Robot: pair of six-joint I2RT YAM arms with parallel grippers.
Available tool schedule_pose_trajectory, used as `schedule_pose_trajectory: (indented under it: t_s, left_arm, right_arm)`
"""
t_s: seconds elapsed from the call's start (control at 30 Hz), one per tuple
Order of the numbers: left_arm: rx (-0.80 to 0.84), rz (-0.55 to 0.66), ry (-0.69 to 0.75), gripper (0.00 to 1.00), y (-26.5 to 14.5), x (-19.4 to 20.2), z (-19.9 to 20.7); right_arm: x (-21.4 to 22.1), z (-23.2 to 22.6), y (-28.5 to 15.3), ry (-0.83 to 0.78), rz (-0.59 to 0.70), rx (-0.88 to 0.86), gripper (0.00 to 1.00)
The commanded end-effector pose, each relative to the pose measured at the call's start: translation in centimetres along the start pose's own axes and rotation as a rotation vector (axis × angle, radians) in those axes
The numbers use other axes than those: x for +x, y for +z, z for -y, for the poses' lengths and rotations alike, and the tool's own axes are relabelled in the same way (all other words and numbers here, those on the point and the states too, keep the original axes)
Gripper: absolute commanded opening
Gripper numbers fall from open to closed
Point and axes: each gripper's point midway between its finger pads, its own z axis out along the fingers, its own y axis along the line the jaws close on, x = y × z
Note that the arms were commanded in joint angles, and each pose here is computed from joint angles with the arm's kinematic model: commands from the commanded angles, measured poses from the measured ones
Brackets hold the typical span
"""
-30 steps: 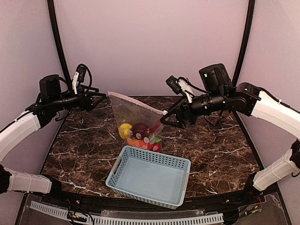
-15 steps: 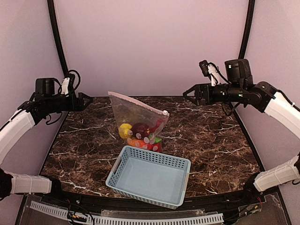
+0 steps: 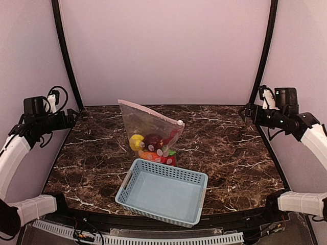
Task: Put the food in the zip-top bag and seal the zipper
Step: Reset both arms
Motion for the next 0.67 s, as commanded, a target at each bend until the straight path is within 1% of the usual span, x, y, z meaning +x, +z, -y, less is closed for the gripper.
schedule_pose_trajectory:
  t_s: [0.0, 0.03, 0.07, 0.17, 0.33, 0.53, 0.63]
  left_arm:
    - [-0.173, 0.124, 0.104, 0.99, -3.8, -1.0, -2.3]
    - [-0.195, 0.124, 0.129, 0.99, -4.0, -0.6, -2.7]
    - [-0.217, 0.154, 0.135, 0.99, -4.8, -0.8, -2.9]
    - [-0.223, 0.165, 0.142, 0.99, -5.0, 0.3, -3.1]
    - [-0.239, 0.182, 0.143, 0.99, -5.6, 0.6, -3.3]
    - [-0.217, 0.183, 0.149, 0.99, -5.5, 0.5, -2.9]
    - [-0.235, 0.187, 0.142, 0.99, -5.6, 0.3, -3.2]
  right_arm:
    - [-2.1, 1.1, -2.2, -0.083, 0.188, 0.059, 0.99]
    - [-2.2, 1.2, -2.6, -0.1, 0.222, 0.06, 0.99]
    - [-2.4, 1.1, -3.1, -0.115, 0.26, 0.054, 0.99]
    - [-2.0, 1.3, -3.8, -0.147, 0.312, 0.058, 0.99]
    - [-1.2, 1.6, -3.7, -0.164, 0.307, 0.062, 0.98]
    - [-1.5, 1.3, -3.9, -0.168, 0.319, 0.051, 0.99]
    - [-1.5, 1.2, -3.9, -0.168, 0.324, 0.045, 0.99]
